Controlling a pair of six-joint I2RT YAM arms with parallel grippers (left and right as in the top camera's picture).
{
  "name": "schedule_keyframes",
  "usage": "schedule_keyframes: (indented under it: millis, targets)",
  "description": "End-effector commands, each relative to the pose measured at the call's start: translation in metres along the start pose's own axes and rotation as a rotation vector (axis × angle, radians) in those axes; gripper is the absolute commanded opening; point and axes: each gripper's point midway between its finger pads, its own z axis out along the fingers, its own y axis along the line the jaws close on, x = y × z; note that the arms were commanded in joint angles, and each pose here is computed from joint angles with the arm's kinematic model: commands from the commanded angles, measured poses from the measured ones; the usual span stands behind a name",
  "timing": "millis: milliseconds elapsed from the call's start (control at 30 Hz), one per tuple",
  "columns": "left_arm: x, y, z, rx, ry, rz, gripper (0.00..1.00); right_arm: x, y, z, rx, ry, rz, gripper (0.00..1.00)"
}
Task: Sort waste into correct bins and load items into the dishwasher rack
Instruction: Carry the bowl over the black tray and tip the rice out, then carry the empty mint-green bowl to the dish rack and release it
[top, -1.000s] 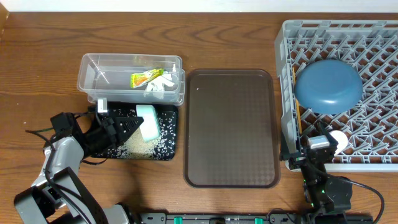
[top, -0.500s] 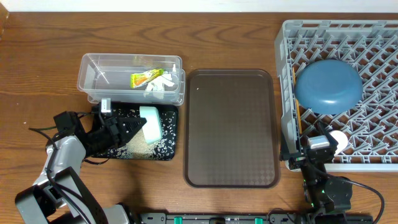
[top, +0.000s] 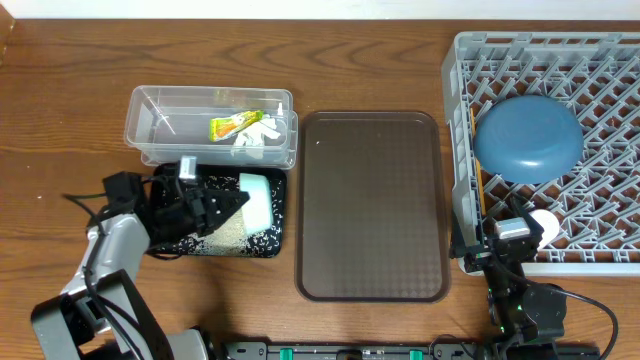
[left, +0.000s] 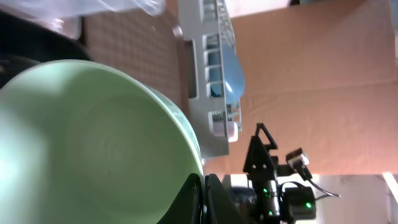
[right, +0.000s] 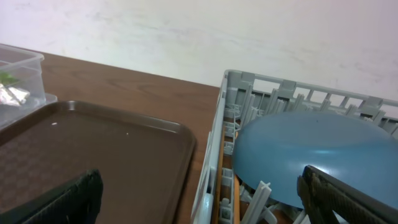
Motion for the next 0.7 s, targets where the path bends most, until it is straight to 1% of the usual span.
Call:
schedule_keyframes:
  millis: [0, 67, 133, 267, 333, 400, 500, 567, 667]
  targets:
    - [-0.013, -0.041, 0.007, 0.052, 0.030, 0.075, 0.06, 0.001, -0.004, 0.000, 0.018, 0.000, -0.003, 0.99]
    - [-0.017, -0.063, 0.014, 0.045, 0.057, 0.120, 0.06, 0.001, -0.004, 0.000, 0.018, 0.000, -0.003, 0.99]
    - [-0.020, -0.081, 0.022, 0.002, 0.074, 0.158, 0.06, 0.001, -0.004, 0.000, 0.018, 0.000, -0.003, 0.99]
    - [-0.034, -0.124, 0.047, -0.059, 0.064, 0.266, 0.06, 0.001, -0.004, 0.000, 0.018, 0.000, -0.003, 0.99]
    - [-0.045, -0.157, 0.073, -0.009, 0.041, 0.345, 0.06, 0.001, -0.004, 0.000, 0.018, 0.000, -0.003, 0.99]
    - [-0.053, -0.176, 0.093, 0.046, 0.019, 0.373, 0.06, 0.001, -0.004, 0.000, 0.018, 0.000, -0.003, 0.99]
    - [-0.061, -0.199, 0.126, 0.170, 0.015, 0.396, 0.06, 0.001, -0.004, 0.000, 0.018, 0.000, -0.003, 0.99]
    - [-0.066, -0.201, 0.147, 0.227, 0.020, 0.362, 0.06, 0.001, -0.004, 0.000, 0.018, 0.000, -0.003, 0.99]
    - [-0.067, -0.193, 0.183, 0.281, 0.057, 0.292, 0.06, 0.001, -0.004, 0.000, 0.018, 0.000, -0.003, 0.99]
